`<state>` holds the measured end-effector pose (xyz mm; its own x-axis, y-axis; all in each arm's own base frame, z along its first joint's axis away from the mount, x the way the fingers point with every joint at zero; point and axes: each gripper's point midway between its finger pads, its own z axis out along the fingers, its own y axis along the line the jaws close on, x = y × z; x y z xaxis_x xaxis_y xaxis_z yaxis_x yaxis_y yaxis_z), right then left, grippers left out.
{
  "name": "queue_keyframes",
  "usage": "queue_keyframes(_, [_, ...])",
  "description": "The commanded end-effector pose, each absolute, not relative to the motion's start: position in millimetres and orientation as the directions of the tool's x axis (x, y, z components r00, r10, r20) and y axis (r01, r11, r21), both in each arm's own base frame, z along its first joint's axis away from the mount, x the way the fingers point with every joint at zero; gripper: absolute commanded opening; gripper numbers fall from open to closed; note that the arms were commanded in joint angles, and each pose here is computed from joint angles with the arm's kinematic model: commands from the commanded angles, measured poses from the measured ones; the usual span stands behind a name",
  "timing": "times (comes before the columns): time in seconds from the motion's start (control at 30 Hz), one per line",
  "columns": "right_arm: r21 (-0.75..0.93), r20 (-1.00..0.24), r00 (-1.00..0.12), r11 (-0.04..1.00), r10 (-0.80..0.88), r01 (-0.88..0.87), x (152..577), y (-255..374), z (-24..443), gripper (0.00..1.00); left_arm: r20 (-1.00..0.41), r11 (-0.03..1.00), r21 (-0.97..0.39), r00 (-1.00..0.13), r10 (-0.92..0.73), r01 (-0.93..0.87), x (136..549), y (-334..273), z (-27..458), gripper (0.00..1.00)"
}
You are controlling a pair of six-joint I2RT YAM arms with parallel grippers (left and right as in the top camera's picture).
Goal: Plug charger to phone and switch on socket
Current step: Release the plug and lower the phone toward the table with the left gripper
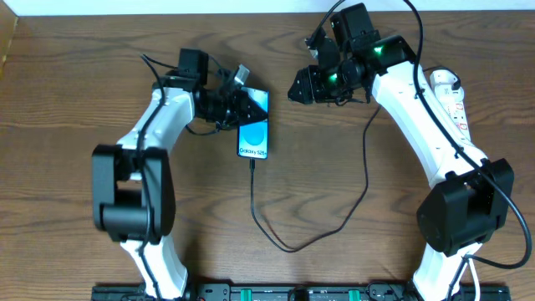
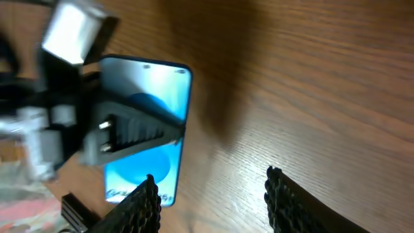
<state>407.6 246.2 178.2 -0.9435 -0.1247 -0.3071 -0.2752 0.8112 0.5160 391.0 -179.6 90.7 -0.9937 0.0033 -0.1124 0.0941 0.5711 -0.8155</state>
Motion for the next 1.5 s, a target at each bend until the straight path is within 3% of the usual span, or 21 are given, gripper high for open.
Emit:
queue_keyframes(0.0, [0.484,-0.32,-0.938,0.828,-0.133,-0.283,411.3,241.6,175.9,0.52,-0.096,0.573,-0.815,-0.995,0.016,0.088,393.7,-178.4,73.4,0.07])
queue_keyframes(0.27, [0.473,-0.322,-0.937,0.835,-0.132,-0.28,412.2,239.9,174.9,0.52,-0.029,0.582,-0.812,-0.999,0.016,0.033,390.9,-177.7,44.4,0.07])
queue_keyframes(0.5, [0.471,-0.322,-0.937,0.837,-0.131,-0.279,412.4,239.5,174.7,0.52,-0.031,0.678,-0.735,-1.0,-0.003,0.021,394.3,-164.3,26.4,0.07])
queue_keyframes(1.33, [0.465,-0.321,-0.938,0.841,-0.131,-0.277,412.4,238.3,173.9,0.52,0.025,0.684,-0.729,-1.0,-0.008,-0.024,389.8,-163.6,5.3,0.08])
queue_keyframes(1.47, [0.465,-0.319,-0.939,0.841,-0.131,-0.276,411.9,238.1,173.7,0.52,0.025,0.684,-0.729,-1.0,-0.008,-0.024,389.8,-163.6,5.3,0.14])
